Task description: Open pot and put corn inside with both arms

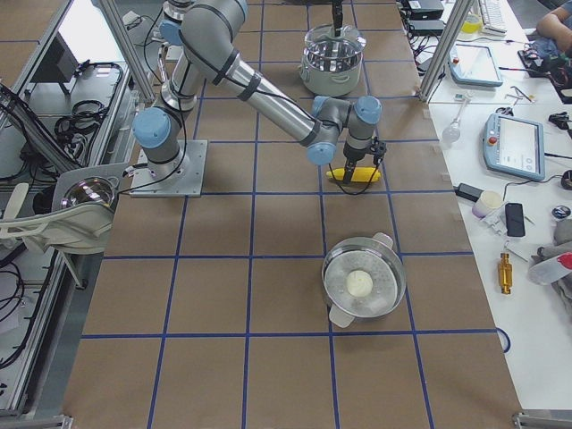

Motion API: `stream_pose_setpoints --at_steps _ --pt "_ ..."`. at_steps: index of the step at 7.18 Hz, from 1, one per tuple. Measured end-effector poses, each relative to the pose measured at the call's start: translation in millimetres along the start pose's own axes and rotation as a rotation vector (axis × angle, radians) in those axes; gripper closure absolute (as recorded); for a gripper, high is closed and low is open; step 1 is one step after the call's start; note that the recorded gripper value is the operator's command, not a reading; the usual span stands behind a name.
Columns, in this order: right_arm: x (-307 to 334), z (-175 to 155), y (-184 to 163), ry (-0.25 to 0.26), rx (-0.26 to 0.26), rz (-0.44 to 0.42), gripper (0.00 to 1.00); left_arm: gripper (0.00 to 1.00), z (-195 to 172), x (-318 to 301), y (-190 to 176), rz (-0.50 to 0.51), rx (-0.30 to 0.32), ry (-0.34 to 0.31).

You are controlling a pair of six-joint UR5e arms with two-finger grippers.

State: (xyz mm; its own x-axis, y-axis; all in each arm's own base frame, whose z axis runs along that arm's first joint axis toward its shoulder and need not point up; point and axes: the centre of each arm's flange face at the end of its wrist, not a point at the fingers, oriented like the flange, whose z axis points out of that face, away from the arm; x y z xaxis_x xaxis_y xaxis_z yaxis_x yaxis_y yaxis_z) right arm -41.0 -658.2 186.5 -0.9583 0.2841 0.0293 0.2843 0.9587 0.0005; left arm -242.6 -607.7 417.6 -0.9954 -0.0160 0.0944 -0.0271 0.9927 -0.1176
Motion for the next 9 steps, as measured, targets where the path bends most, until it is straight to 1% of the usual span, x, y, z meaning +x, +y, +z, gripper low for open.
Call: stream_pose_setpoints --at_steps 1,2,3,4,5,6,7,8,9 --pt "0.0 -2.1 -1.2 -0.001 0.009 -0.001 1.00 0.84 -27.2 -20.8 -5.8 -0.029 -0.014 -0.012" --pt "-0.1 -5.4 -2.1 -0.002 0.016 -0.007 1.00 0.84 -45.0 -53.2 -10.9 -0.070 -0.024 -0.035" --pt "-0.3 -14.9 -4.9 -0.006 0.033 -0.012 1.00 0.83 -51.9 -94.8 -13.6 -0.100 -0.045 -0.059" --pt "-3.6 -33.6 -9.1 -0.010 0.058 -0.019 1.00 0.83 -48.9 -138.7 -12.3 -0.120 -0.076 -0.073" --pt "-18.4 -58.3 -8.4 -0.010 0.083 -0.040 1.00 0.86 -37.4 -182.8 -8.6 -0.142 -0.103 -0.077" --pt "-58.5 -90.3 4.9 -0.001 0.114 -0.073 1.00 0.86 -18.0 -233.9 -5.5 -0.147 -0.111 -0.076" --pt "-119.5 -123.7 32.2 0.013 0.148 -0.095 1.00 0.86 6.0 -282.7 -2.2 -0.117 -0.097 -0.074" --pt "-188.8 -154.3 68.7 0.017 0.174 -0.104 1.00 0.86 32.6 -321.0 5.3 -0.074 -0.074 -0.076" --pt "-256.4 -181.9 109.5 0.007 0.183 -0.101 1.00 0.88 59.6 -344.9 17.5 -0.042 -0.050 -0.083"
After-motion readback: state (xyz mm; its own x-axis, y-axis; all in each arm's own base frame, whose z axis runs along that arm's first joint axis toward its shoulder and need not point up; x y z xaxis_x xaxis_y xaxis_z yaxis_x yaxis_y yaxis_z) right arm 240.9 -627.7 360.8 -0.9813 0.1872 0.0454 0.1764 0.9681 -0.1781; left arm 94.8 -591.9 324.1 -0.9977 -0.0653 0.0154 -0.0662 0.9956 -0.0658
